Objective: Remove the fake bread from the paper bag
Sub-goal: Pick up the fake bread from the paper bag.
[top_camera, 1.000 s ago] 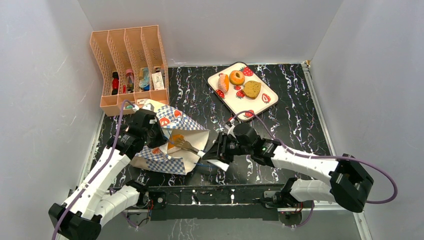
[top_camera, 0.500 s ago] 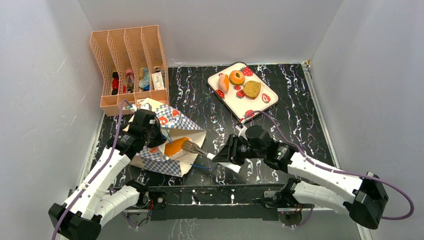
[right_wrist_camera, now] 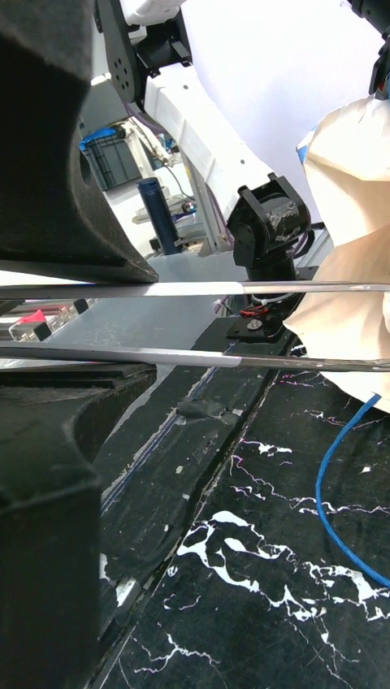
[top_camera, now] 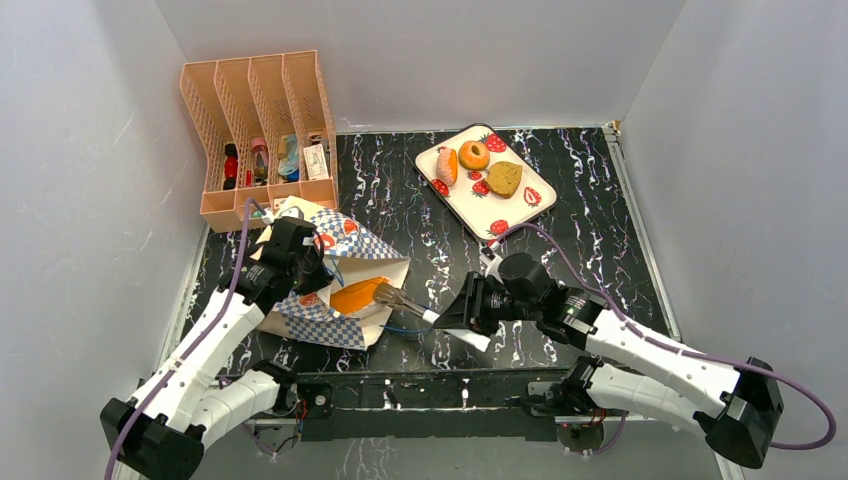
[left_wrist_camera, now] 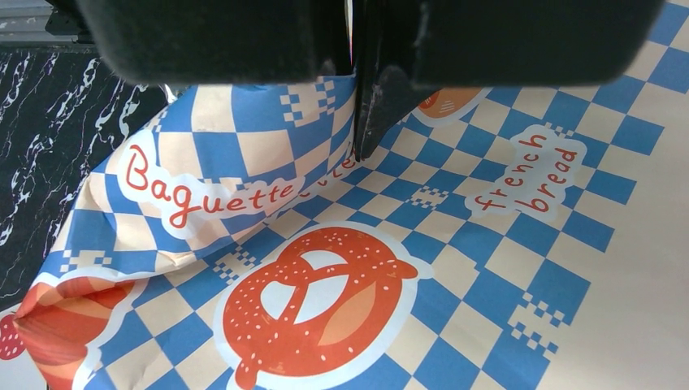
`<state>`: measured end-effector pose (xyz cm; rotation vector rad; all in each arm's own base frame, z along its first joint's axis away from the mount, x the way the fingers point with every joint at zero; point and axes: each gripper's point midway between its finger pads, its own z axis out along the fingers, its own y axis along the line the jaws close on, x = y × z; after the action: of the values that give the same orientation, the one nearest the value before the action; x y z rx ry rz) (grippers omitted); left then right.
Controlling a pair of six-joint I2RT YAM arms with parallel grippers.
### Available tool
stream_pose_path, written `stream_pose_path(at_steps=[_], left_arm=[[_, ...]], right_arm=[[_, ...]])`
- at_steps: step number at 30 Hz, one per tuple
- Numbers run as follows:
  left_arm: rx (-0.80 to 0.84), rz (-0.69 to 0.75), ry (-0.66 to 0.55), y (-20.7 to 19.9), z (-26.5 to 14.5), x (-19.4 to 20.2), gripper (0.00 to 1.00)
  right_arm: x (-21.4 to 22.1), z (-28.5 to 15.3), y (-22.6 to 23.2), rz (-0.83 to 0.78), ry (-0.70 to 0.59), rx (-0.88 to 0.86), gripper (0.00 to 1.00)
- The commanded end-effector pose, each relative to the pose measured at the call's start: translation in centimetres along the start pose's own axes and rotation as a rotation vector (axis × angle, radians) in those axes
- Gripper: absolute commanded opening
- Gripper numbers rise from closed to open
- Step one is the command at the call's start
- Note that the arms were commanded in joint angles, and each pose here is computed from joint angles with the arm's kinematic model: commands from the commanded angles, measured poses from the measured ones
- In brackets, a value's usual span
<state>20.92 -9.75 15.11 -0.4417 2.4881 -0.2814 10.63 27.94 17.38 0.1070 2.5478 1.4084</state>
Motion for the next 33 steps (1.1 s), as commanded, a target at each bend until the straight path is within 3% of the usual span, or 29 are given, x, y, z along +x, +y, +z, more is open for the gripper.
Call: stream_pose_path(at_steps=[1, 33], left_arm=[[-0.027, 0.006, -0.015, 0.4, -0.4, -0.4, 0.0], [-0.115, 0.025, 0.046, 1.2, 0.2, -0.1, 0.0]], right_arm=[[-1.4, -2.0, 4.2, -0.057, -0.07, -0.11, 0.0], [-1.9, -7.8, 5.5, -0.019, -0.208, -0.11, 0.0]])
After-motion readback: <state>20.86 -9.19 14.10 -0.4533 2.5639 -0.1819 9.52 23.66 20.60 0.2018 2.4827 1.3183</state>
